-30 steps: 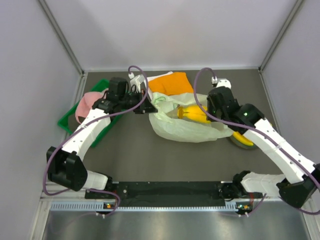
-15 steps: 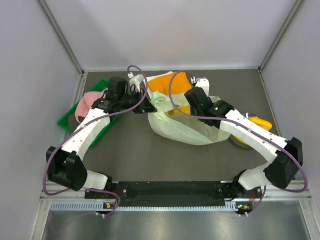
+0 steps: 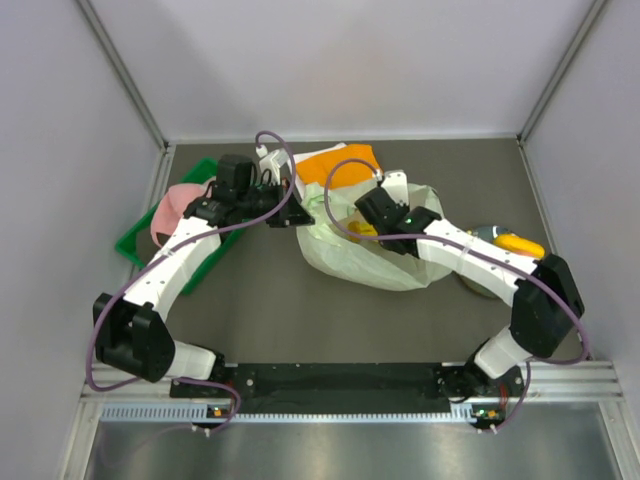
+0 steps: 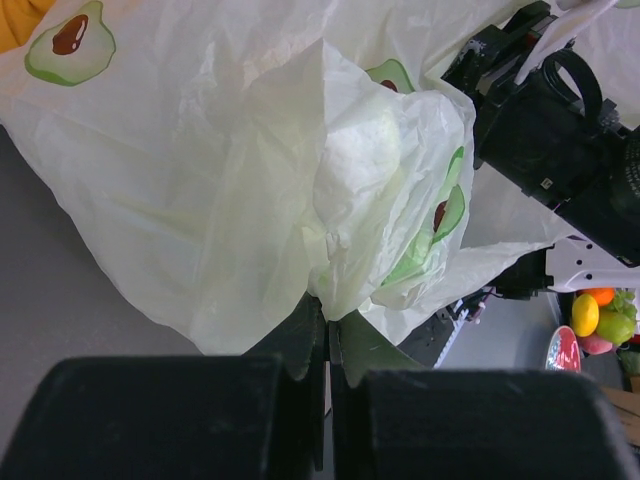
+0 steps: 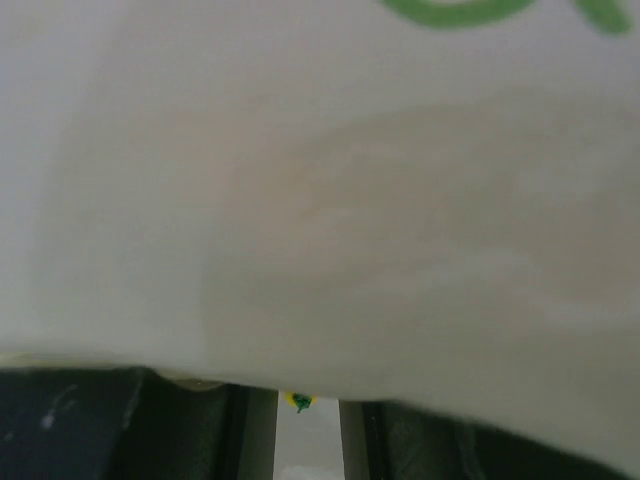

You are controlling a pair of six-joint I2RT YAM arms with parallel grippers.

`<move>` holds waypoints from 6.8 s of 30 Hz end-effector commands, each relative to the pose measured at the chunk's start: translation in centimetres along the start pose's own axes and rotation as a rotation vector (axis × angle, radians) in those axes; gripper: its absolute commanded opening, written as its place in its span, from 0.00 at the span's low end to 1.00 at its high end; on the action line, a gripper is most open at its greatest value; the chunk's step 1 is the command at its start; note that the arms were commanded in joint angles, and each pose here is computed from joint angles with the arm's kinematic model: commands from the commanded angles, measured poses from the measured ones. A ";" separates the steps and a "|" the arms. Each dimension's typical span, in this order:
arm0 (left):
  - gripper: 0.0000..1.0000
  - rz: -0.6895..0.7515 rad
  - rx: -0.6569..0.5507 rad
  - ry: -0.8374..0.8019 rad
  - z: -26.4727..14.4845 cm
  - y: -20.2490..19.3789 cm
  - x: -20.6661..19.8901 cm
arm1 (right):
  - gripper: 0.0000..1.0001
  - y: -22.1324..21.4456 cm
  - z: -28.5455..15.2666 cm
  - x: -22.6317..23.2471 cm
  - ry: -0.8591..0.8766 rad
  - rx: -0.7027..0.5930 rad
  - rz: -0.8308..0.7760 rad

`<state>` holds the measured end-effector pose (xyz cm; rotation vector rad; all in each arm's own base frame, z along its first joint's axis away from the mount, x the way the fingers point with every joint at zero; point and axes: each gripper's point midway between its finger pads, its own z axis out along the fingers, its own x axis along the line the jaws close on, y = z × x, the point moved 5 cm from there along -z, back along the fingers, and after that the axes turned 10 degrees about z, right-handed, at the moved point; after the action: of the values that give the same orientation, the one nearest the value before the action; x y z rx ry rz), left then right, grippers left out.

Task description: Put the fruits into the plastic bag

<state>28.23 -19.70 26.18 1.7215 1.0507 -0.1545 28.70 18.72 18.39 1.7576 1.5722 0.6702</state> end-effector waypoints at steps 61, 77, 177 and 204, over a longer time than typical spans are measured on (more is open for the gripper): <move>0.00 0.038 -0.034 -0.015 -0.2 0.6 -0.2 | 0.66 8.8 -16.9 0.8 0.799 -0.290 0.154; 0.00 0.031 -0.029 -0.020 0.0 0.5 -0.1 | 0.64 11.1 -14.4 -13.6 0.348 -0.331 0.342; 0.00 0.028 -0.015 -0.018 0.1 0.3 0.1 | 0.71 -3.7 4.4 -21.5 -0.314 0.322 -0.007; 0.00 0.026 -0.016 -0.016 0.1 0.2 0.1 | 0.38 -0.6 -1.4 -20.7 -0.155 0.229 0.071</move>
<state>28.36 -19.76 25.36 1.7308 1.0695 -0.1720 24.32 -2.31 17.14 2.0020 1.5664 0.2465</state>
